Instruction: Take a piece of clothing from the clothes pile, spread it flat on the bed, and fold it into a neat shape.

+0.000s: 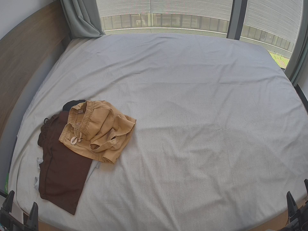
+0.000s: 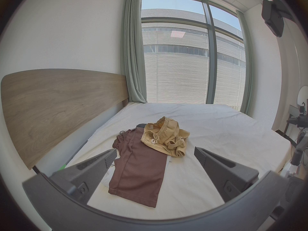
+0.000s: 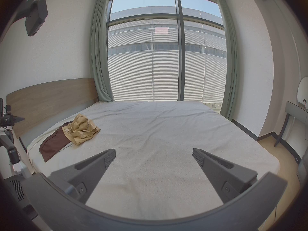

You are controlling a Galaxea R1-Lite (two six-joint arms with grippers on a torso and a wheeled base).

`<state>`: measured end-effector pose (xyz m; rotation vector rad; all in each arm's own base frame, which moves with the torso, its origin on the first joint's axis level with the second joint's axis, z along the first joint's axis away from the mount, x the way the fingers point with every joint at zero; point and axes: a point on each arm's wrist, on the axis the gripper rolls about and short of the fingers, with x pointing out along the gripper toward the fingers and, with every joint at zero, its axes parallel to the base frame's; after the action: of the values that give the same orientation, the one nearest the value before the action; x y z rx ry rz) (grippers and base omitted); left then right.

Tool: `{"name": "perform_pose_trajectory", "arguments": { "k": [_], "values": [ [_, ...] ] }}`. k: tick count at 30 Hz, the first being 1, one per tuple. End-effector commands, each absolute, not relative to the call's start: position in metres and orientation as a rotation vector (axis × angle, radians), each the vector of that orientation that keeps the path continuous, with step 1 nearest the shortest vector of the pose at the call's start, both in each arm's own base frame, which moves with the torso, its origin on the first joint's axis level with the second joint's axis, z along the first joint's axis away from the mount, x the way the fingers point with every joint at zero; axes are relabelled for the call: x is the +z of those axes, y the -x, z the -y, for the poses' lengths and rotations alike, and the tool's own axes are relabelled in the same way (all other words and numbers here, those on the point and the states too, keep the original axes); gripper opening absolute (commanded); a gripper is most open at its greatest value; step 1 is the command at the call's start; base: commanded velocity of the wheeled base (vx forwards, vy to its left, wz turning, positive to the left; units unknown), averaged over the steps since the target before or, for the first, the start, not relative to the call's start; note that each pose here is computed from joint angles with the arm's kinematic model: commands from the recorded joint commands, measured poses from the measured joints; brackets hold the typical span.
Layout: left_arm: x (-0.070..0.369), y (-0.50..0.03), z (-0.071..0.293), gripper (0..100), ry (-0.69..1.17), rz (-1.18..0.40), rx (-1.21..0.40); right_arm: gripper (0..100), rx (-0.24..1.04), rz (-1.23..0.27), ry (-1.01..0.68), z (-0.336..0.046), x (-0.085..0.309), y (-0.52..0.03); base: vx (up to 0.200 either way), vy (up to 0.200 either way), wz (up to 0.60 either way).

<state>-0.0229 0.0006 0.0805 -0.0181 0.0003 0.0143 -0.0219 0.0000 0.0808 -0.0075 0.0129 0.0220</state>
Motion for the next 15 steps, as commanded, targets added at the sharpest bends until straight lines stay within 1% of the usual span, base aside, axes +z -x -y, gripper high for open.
{"name": "perform_pose_trajectory", "arguments": {
  "k": [1, 15],
  "values": [
    [0.0752, 0.0226, -0.0006, 100, 0.009, -0.006, 0.018, 100, 0.015, -0.006, 0.008, 0.0001, 0.0761, 0.0223, 0.0, 0.0, 0.0],
    [0.0752, 0.0227, -0.0005, 100, 0.003, -0.005, 0.02, 100, 0.018, -0.006, 0.003, 0.0001, 0.0761, 0.0223, 0.0, 0.0, 0.0]
  ]
}}
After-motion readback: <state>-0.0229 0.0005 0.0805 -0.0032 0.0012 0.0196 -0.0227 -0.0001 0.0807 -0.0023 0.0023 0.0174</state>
